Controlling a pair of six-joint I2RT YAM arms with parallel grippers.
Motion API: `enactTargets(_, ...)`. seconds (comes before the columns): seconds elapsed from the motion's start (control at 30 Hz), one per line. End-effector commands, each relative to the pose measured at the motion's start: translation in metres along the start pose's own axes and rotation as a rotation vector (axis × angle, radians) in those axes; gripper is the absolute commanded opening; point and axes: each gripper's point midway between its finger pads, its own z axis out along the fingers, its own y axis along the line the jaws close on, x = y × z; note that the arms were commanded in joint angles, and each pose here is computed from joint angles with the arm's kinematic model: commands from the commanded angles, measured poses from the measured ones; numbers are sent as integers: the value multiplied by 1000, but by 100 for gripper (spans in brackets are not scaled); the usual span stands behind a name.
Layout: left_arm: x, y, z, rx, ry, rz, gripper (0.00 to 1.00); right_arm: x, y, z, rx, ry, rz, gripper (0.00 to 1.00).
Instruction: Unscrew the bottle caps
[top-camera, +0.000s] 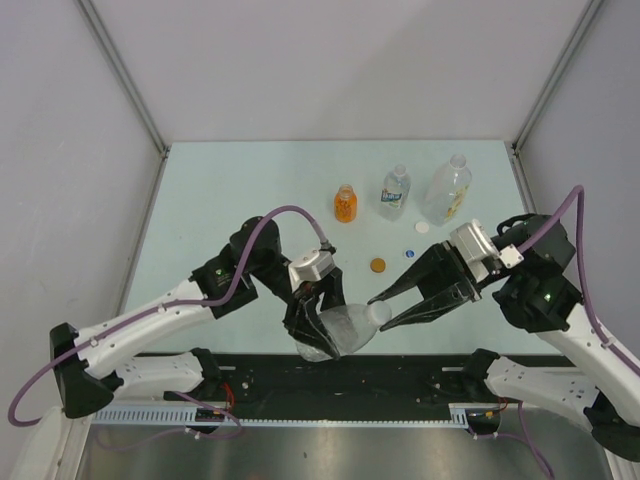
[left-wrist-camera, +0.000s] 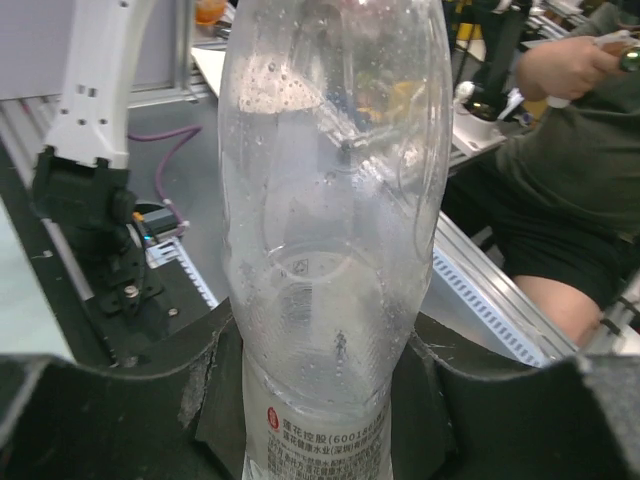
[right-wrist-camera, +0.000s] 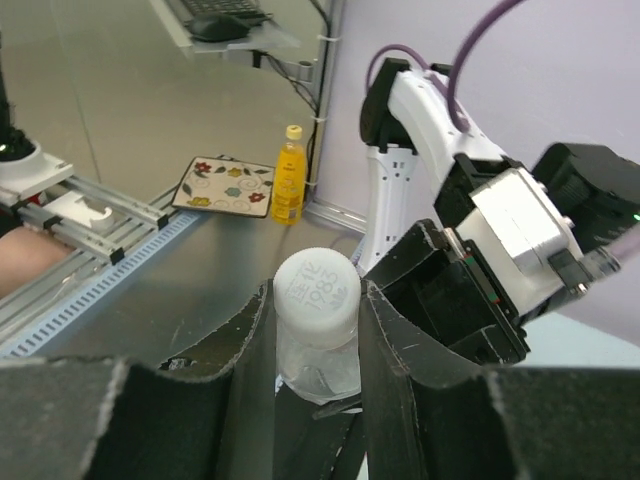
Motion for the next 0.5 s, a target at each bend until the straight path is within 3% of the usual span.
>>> enactTargets(0.0, -52, 26, -8, -233, -111, 202, 0, 64, -22, -9, 173, 129, 336, 23)
enactTargets(0.3, -53, 40, -15, -333, -136, 209, 0, 62, -28, -18, 274, 128, 338, 67)
enactTargets(0.47, -55, 43, -20, -383, -147, 218, 0, 60, -35, -22, 334, 121, 338, 78)
